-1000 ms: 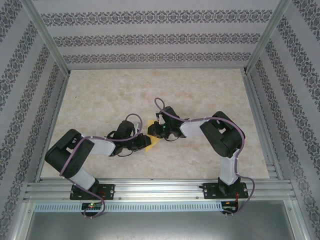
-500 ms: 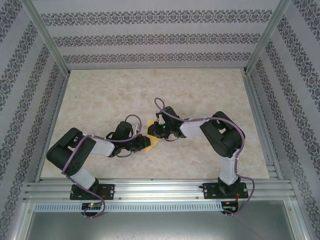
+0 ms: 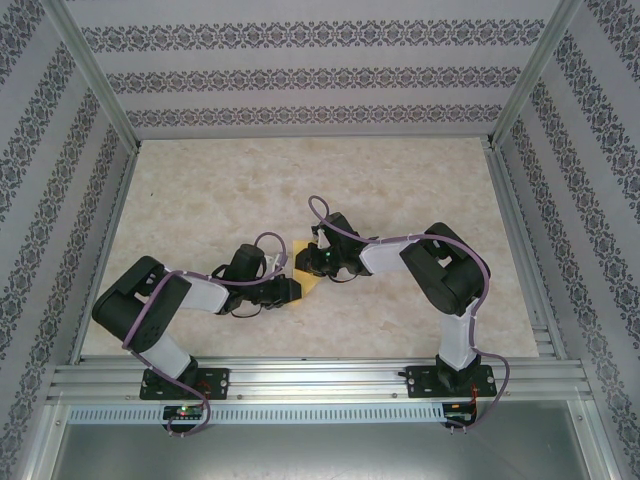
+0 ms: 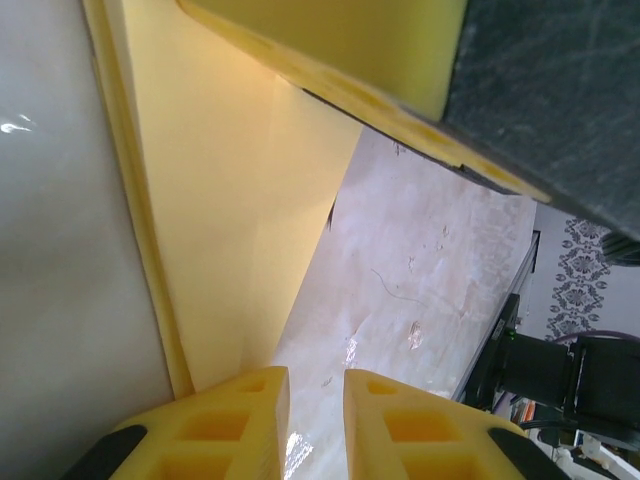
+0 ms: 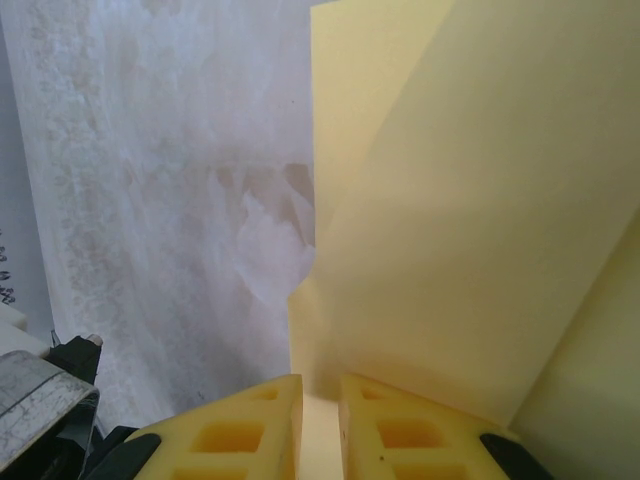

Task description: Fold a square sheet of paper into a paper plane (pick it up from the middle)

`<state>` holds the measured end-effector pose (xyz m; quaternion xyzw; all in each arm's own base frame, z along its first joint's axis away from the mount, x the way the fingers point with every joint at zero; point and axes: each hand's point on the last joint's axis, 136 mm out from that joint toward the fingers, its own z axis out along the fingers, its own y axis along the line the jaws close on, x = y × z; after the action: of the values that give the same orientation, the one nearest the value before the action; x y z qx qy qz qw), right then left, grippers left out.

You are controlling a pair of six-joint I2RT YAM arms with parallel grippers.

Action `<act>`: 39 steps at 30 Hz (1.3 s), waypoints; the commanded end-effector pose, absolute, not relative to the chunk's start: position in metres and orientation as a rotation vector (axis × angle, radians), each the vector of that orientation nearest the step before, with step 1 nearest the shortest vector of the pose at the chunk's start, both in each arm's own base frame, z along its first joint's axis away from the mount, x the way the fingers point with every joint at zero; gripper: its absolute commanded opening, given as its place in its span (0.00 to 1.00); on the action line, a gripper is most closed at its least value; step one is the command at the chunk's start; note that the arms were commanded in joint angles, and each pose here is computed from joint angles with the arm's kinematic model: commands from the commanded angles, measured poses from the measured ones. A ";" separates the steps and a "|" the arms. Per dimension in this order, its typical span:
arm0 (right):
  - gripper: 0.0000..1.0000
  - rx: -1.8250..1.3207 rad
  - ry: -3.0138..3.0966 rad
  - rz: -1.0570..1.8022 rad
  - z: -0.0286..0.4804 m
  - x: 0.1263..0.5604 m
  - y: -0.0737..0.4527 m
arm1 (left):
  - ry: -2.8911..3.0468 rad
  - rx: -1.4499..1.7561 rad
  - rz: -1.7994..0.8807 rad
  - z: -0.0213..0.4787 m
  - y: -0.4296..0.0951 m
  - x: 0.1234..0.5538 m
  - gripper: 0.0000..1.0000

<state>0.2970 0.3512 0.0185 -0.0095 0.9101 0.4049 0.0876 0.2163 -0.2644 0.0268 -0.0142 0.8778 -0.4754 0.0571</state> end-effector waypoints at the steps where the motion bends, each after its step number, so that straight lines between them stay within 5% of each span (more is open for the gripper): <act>1: 0.19 0.040 2.864 0.999 -0.025 0.279 0.320 | 2.891 -0.086 -1.378 -0.008 -0.246 0.171 0.22; 17: 0.19 0.038 2.868 0.992 -0.025 0.281 0.322 | 2.974 -0.112 -1.243 -0.005 -0.224 0.151 0.17; 28: 0.19 0.038 2.859 0.993 -0.021 0.283 0.324 | 2.538 -0.244 -1.170 0.091 -0.206 0.219 0.24; 39: 0.19 0.049 2.868 0.987 -0.023 0.283 0.325 | 2.499 -0.186 -1.338 0.093 -0.247 0.256 0.22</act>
<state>0.2980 0.3508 0.0184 -0.0064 0.9131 0.3986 0.0857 0.2354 -0.2305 0.0677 -0.0831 0.8922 -0.4272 0.1203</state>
